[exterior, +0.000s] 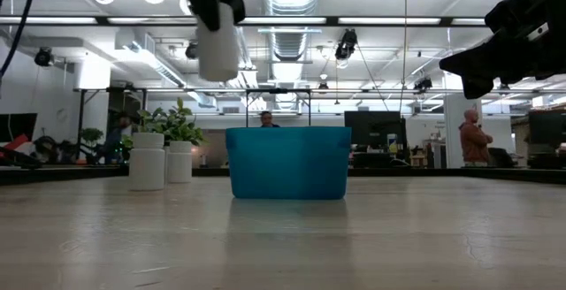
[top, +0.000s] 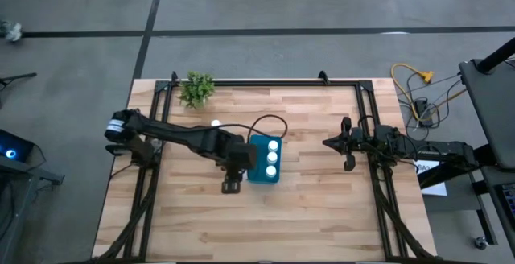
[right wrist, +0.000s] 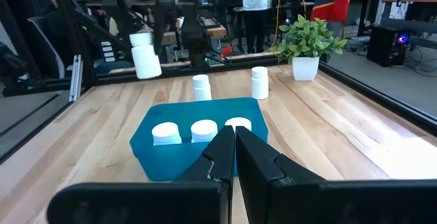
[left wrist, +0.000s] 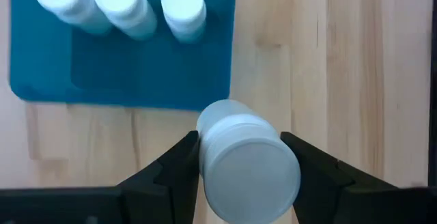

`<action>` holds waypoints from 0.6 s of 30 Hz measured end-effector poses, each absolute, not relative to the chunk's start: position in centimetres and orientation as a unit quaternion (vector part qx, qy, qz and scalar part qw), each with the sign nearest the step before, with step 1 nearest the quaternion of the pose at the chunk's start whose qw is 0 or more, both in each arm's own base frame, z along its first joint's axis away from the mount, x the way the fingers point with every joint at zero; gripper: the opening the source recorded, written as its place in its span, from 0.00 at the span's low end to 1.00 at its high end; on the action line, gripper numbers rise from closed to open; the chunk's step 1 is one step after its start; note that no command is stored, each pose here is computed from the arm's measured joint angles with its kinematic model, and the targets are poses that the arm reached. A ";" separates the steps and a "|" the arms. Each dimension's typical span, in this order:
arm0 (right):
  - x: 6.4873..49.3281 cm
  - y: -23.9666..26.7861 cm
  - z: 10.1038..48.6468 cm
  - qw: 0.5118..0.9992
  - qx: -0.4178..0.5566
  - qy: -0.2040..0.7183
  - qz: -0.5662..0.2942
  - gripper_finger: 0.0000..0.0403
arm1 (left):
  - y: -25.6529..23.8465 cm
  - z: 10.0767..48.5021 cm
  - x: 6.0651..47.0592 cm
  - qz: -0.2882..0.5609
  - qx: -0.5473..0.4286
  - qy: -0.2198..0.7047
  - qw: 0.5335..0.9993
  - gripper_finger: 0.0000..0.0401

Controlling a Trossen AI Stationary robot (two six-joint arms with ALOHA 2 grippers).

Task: Pick and place pill bottles into a basket
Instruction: Put the white pill bottle into the blue container

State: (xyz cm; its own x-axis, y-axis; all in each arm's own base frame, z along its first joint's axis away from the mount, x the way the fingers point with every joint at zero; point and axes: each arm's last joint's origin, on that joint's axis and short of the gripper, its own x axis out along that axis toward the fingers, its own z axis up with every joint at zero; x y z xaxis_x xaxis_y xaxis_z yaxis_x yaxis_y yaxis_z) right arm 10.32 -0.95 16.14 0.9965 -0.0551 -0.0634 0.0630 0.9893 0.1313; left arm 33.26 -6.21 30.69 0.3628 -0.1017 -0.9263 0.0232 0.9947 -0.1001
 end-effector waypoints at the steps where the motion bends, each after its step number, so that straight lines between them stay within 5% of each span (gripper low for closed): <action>1: 10.3 -0.9 16.1 0.997 0.067 0.030 -0.029 0.02 | -6.1 30.9 33.5 -0.039 -0.034 0.558 0.828 0.40; 18: 10.3 -0.9 16.2 0.997 0.067 0.028 -0.029 0.02 | -4.3 29.7 37.0 -0.050 -0.007 0.564 0.824 0.40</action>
State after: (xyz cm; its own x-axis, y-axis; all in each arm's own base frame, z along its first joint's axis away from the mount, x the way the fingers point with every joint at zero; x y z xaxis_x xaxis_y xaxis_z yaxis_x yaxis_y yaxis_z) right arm 10.32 -0.94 16.16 0.9967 -0.0547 -0.0607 0.0624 0.9892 0.1323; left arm 37.00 -4.28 29.72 0.3596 -0.0906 -0.9287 0.0739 0.9949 -0.0685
